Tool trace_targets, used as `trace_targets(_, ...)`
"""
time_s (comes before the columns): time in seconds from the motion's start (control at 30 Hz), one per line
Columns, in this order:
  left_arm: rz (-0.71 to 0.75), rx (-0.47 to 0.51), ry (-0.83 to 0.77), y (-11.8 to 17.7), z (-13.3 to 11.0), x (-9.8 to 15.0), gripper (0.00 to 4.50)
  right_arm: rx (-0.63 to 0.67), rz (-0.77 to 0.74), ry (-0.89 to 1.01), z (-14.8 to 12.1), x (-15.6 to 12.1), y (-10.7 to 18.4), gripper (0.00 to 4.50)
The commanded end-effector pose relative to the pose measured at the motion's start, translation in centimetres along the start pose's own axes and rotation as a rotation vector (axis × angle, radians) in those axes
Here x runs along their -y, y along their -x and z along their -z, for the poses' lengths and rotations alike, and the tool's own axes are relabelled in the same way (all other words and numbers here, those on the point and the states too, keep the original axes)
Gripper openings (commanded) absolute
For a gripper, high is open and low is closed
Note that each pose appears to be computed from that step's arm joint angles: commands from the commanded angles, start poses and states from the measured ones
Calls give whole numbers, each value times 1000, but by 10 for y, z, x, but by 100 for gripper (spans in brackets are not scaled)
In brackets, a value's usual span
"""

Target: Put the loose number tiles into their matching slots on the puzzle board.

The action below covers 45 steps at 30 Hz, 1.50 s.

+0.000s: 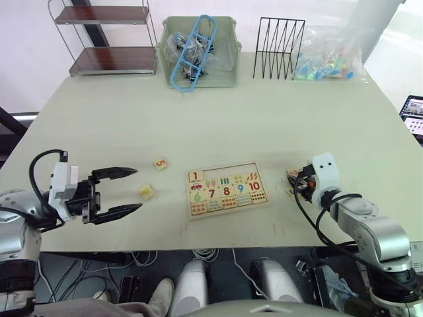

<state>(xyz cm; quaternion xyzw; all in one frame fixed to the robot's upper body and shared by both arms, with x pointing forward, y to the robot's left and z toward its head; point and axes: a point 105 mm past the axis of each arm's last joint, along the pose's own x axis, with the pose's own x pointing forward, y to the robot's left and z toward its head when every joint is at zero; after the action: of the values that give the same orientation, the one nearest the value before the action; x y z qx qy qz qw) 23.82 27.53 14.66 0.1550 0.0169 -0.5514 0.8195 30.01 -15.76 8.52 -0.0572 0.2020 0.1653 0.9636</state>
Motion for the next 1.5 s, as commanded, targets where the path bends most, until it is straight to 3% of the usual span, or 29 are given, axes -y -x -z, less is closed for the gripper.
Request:
trace_targets(0.03,42,9,-34,1,-8,4,450,22,21,3,-5,3,3,83)
trace_targets(0.4,45,13,-33,1,-10,4,450,62,-141,139,-36,-14,5,83)
trace_targets(0.67,5,32,-27,1,-10,7,450,16,-375,262,-62,-47,1,83)
trace_targets(0.87,-83,33,-11,3,-7,11,450,-80,-529,367,-74,-70,-2,83)
trace_targets(1.23,-261,49,12,8,-5,19,450,-104,-723,577,-110,-110,-17,83)
trace_targets(1.5,-355,27,28,14,2,23,450,-151,-783,702,-115,-131,-34,83)
